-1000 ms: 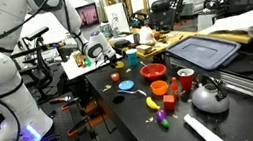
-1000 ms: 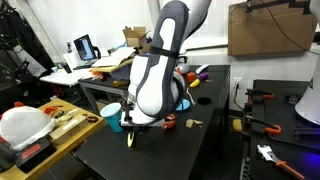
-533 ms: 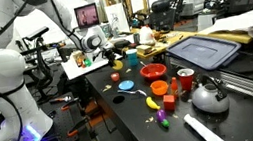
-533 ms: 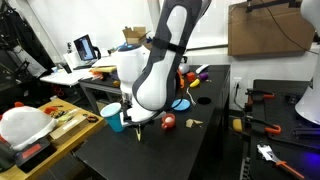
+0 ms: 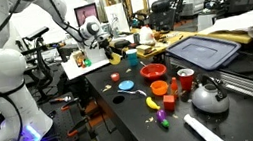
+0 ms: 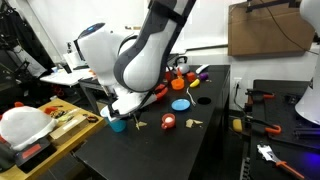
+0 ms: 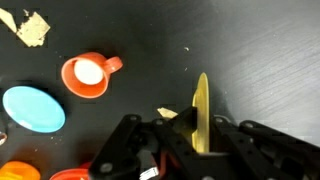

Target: Move the yellow plate to the right.

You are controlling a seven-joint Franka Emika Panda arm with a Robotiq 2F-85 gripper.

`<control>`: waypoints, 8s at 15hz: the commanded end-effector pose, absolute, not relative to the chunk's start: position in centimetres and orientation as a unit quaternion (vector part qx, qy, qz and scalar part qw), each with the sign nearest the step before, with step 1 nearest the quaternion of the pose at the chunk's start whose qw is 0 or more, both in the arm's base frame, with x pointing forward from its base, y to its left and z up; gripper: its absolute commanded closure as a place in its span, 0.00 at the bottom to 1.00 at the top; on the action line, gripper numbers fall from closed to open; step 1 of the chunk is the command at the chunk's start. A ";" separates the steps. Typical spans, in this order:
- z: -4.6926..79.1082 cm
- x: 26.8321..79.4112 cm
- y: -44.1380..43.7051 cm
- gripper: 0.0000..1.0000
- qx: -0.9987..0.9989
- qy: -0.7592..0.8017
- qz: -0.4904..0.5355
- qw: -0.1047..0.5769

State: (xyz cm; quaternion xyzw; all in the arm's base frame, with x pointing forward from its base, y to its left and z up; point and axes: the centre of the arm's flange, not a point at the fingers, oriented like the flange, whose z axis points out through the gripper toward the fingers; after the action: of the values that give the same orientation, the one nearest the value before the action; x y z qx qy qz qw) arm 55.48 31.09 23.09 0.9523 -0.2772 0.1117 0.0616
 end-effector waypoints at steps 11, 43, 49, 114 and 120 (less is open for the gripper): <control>31.5 61.2 26.7 0.98 0.945 -0.250 0.060 0.201; 21.5 59.4 39.3 0.00 0.957 -0.283 -0.027 0.052; 20.1 61.8 35.6 0.58 0.939 -0.342 -0.026 0.009; 39.5 50.6 10.5 0.00 0.992 -0.012 -0.089 0.089; 41.4 48.5 11.7 0.00 0.993 -0.015 -0.085 0.086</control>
State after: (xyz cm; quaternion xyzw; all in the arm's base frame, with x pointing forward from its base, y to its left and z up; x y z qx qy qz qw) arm 50.90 11.71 39.81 0.9922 -0.0141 -0.0810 0.0939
